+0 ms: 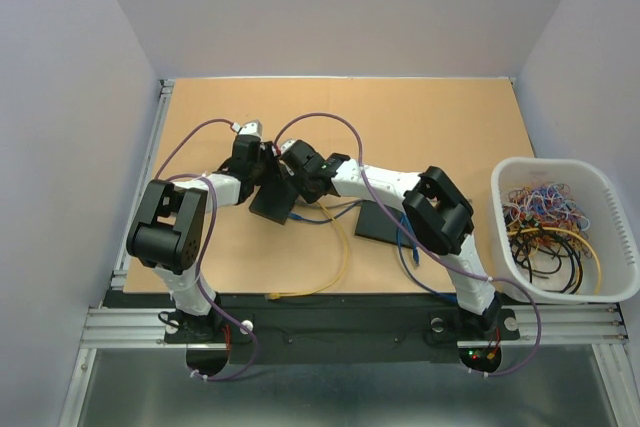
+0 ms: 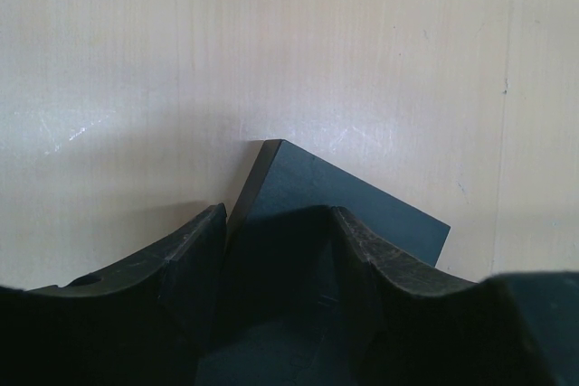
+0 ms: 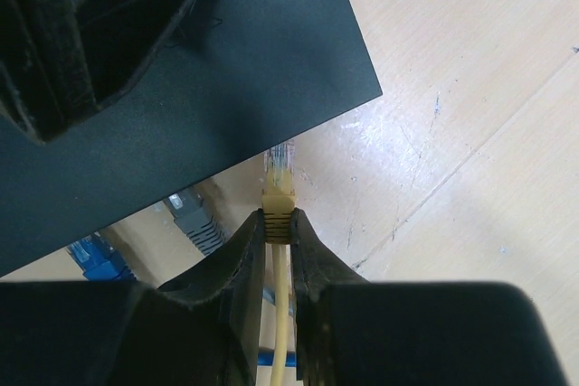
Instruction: Insert the plug into the switch port
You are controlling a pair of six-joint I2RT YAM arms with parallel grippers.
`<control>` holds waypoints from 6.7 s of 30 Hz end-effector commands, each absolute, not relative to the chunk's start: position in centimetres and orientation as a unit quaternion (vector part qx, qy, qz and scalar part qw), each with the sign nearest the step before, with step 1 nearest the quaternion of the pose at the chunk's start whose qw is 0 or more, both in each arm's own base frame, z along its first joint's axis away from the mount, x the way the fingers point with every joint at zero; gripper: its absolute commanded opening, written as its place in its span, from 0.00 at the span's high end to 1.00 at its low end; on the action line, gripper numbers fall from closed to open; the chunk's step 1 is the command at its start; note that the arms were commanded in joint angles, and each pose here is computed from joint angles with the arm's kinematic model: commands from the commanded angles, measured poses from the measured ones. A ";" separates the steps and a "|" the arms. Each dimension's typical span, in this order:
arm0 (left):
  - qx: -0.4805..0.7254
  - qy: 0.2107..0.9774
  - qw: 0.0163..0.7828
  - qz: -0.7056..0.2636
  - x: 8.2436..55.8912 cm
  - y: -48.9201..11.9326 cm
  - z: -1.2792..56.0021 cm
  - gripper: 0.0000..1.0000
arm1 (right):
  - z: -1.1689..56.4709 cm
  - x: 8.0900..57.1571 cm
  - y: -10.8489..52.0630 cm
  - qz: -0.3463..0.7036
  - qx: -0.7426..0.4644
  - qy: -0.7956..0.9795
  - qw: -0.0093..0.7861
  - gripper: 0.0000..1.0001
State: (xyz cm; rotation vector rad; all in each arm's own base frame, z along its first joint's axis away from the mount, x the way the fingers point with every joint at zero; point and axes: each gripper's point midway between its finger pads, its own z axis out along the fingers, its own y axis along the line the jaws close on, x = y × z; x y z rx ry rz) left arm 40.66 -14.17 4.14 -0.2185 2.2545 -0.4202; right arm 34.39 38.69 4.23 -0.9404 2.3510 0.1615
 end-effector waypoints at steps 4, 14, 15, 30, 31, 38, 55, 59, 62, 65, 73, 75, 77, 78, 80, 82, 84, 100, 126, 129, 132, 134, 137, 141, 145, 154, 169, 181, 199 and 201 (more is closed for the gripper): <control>-0.055 0.888 0.419 -0.180 41.3 -15.9 5.9 0.42 | 3.9 32.3 42.0 0.106 -0.395 0.863 0.296 1.00; -0.045 0.895 0.411 -0.166 41.2 -16.5 5.2 0.43 | 2.3 32.6 41.0 0.071 -0.395 0.871 0.282 0.99; -0.043 0.896 0.410 -0.166 41.2 -16.6 5.2 0.43 | 2.5 32.8 40.9 0.067 -0.394 0.871 0.286 1.00; 0.005 0.905 0.368 -0.215 40.1 -19.2 3.4 0.44 | 8.4 33.9 41.3 0.098 -0.427 0.806 0.398 1.00; 0.010 0.905 0.366 -0.218 40.0 -19.5 3.4 0.44 | 9.5 34.1 41.7 0.108 -0.424 0.797 0.417 1.00; 0.034 0.905 0.348 -0.243 39.1 -21.0 3.0 0.44 | 9.6 34.1 42.0 0.125 -0.416 0.786 0.440 0.99; 0.032 0.909 0.276 -0.310 35.5 -22.8 0.9 0.44 | 10.9 36.6 43.6 0.128 -0.389 0.772 0.487 1.00; 0.009 0.915 0.256 -0.310 34.2 -22.4 0.4 0.44 | 10.8 37.0 43.3 0.136 -0.379 0.771 0.493 0.99; -0.006 0.916 0.240 -0.321 33.0 -22.4 -0.4 0.44 | 10.8 37.3 43.0 0.137 -0.373 0.771 0.498 1.00; -0.017 0.914 0.221 -0.339 31.7 -22.6 -1.1 0.45 | 10.8 37.8 42.5 0.136 -0.369 0.770 0.502 0.99; -0.028 0.908 0.212 -0.361 29.4 -22.4 -1.0 0.45 | 10.5 38.8 41.5 0.148 -0.351 0.769 0.514 1.00; -0.029 0.909 0.208 -0.360 29.0 -22.3 -1.4 0.45 | 11.2 39.2 41.9 0.154 -0.346 0.763 0.523 1.00; -0.028 0.912 0.208 -0.353 28.9 -22.1 -1.8 0.45 | 12.5 39.4 42.7 0.168 -0.345 0.753 0.535 1.00; -0.029 0.912 0.208 -0.352 28.9 -22.0 -2.0 0.45 | 12.8 39.6 43.0 0.172 -0.345 0.750 0.537 1.00; -0.030 0.913 0.208 -0.351 28.9 -22.0 -2.2 0.45 | 13.6 39.7 43.7 0.183 -0.347 0.744 0.542 1.00; -0.024 0.910 0.208 -0.357 28.9 -22.3 -2.2 0.45 | 14.7 39.7 44.6 0.200 -0.351 0.734 0.546 0.99; -0.022 0.910 0.208 -0.357 29.1 -22.3 -2.3 0.45 | 15.4 39.5 45.5 0.221 -0.352 0.729 0.544 1.00; -0.088 0.923 0.296 -0.229 37.5 -19.1 2.8 0.26 | 11.0 40.7 45.2 0.214 -0.265 0.790 0.510 1.00; -0.204 0.849 0.464 -0.146 39.8 -8.8 22.3 0.07 | 8.3 45.8 45.1 0.139 -0.126 0.836 0.516 1.00; -0.194 0.835 0.488 -0.168 37.6 -8.8 25.0 0.07 | 8.9 47.4 45.5 0.125 -0.086 0.840 0.521 1.00; -0.182 0.823 0.504 -0.189 35.3 -8.9 26.9 0.07 | 7.8 49.3 44.8 0.104 -0.023 0.845 0.524 1.00; -0.171 0.822 0.508 -0.194 33.9 -8.8 27.4 0.04 | 9.1 50.8 43.8 0.107 0.047 0.838 0.533 1.00; -0.160 0.827 0.505 -0.186 33.1 -8.7 27.4 0.04 | 9.3 52.3 42.9 0.124 0.118 0.829 0.533 1.00; -0.151 0.833 0.505 -0.166 32.2 -7.9 27.2 0.04 | 9.7 54.3 44.0 0.172 0.178 0.810 0.531 1.00; -0.142 0.835 0.503 -0.169 31.5 -8.0 27.2 0.05 | 11.6 56.1 47.6 0.269 0.214 0.780 0.522 1.00; -0.139 0.835 0.507 -0.159 31.0 -7.6 26.9 0.05 | 10.1 55.0 53.6 0.430 0.201 0.743 0.473 1.00; -0.149 0.831 0.517 -0.138 30.8 -6.6 26.6 0.04 | 16.8 52.1 51.0 0.398 0.005 0.734 0.550 0.41; -0.112 0.853 0.458 -0.227 29.7 -11.7 21.2 0.09 | 20.3 42.9 31.7 0.191 0.080 0.785 0.585 0.23; -0.012 0.897 0.323 -0.302 26.7 -28.7 9.5 0.12 | 8.7 27.2 13.6 0.043 0.223 0.855 0.466 0.21; 0.000 0.902 0.313 -0.297 26.6 -30.1 8.6 0.12 | 8.5 27.0 13.2 0.031 0.222 0.857 0.464 0.21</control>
